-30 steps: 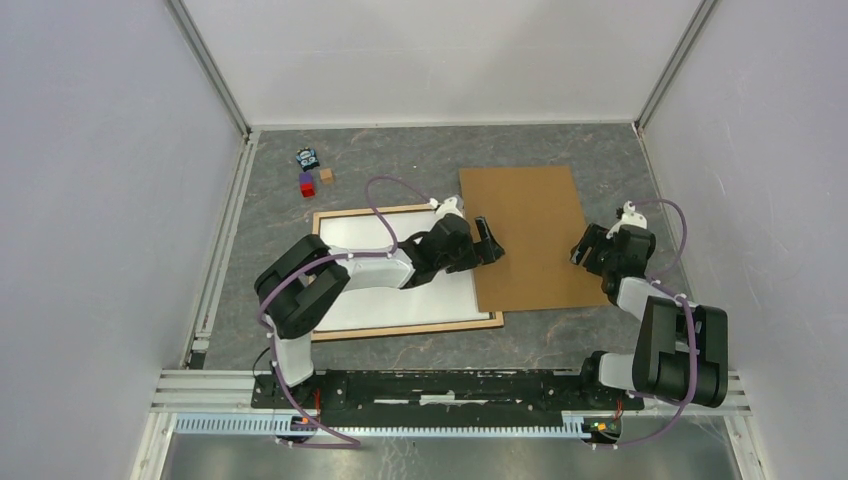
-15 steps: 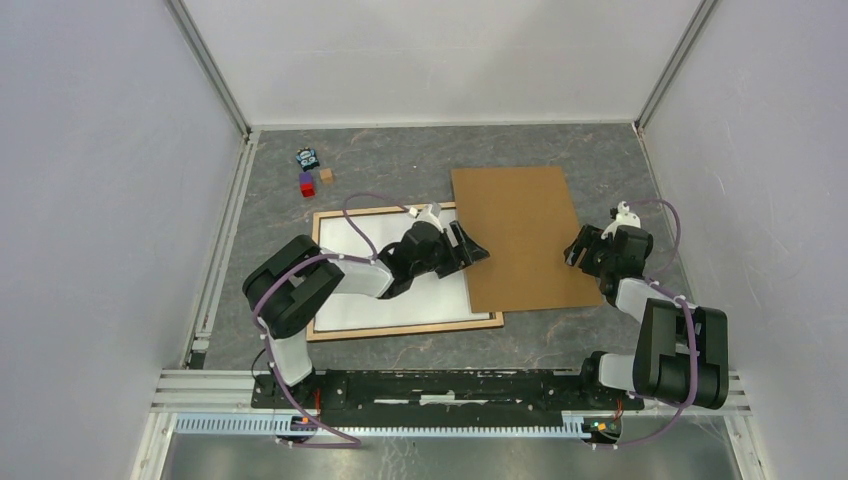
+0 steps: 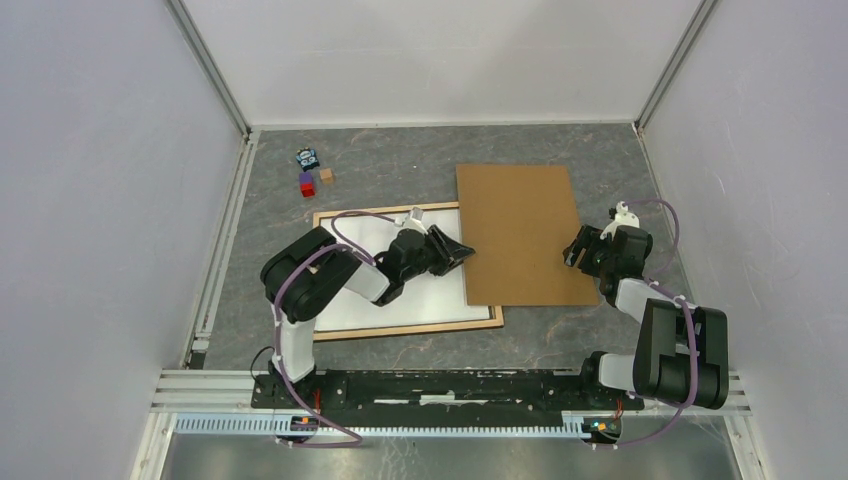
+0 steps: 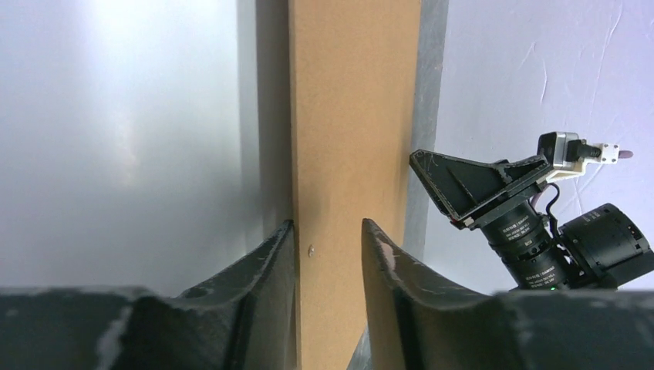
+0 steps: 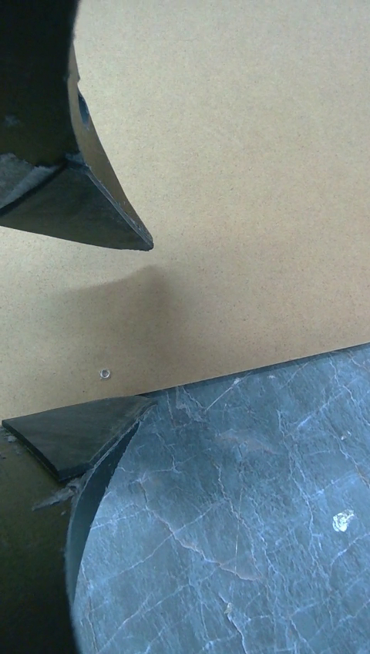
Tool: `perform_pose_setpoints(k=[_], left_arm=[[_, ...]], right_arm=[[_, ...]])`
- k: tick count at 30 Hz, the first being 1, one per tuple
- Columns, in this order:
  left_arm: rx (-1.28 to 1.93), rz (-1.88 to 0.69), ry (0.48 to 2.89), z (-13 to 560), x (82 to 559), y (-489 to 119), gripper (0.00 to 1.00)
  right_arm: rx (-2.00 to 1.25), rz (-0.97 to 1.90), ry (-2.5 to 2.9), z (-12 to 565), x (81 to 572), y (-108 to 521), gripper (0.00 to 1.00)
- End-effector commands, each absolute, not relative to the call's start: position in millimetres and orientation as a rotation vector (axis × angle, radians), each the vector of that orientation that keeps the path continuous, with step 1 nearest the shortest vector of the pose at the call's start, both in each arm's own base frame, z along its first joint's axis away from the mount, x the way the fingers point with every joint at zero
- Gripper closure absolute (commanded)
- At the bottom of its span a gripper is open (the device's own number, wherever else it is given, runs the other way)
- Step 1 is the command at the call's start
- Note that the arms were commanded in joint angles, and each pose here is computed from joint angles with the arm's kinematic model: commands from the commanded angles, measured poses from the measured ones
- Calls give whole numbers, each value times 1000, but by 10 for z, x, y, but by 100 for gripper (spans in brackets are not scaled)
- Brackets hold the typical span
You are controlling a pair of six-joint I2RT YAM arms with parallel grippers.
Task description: Put the photo into the frame
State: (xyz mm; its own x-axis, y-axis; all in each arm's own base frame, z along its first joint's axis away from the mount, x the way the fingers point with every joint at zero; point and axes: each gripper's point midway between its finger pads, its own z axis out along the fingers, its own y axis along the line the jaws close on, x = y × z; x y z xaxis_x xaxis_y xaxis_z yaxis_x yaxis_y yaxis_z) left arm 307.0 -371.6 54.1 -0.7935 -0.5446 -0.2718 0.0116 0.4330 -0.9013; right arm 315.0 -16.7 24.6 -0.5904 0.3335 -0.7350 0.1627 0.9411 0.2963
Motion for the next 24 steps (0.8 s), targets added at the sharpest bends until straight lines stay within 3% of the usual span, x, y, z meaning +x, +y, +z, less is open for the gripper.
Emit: perform_pose_setpoints(k=[1,9,12,18,21,24], left_arm=[[-458,-1564,2029,871,3124,-3861,60],[-448,-1576,2029,864,3189,-3887,67],[-526,-1541,2057,765,3233,-3789,50],[-559,-1403,2121,629,3324,-3605,25],[-558,-1392,2104,682,3430,-3570,23],[-567,-1401,2105,659,3568,-3572,34]], right_arm=[[373,376,2392,-129,2738,103,25],[371,376,2393,-131,2733,104,25],[371,362,2392,-125,2732,86,25],[368,350,2389,-99,2759,66,25],[368,350,2389,-103,2766,65,25],[371,350,2390,-110,2771,63,25]])
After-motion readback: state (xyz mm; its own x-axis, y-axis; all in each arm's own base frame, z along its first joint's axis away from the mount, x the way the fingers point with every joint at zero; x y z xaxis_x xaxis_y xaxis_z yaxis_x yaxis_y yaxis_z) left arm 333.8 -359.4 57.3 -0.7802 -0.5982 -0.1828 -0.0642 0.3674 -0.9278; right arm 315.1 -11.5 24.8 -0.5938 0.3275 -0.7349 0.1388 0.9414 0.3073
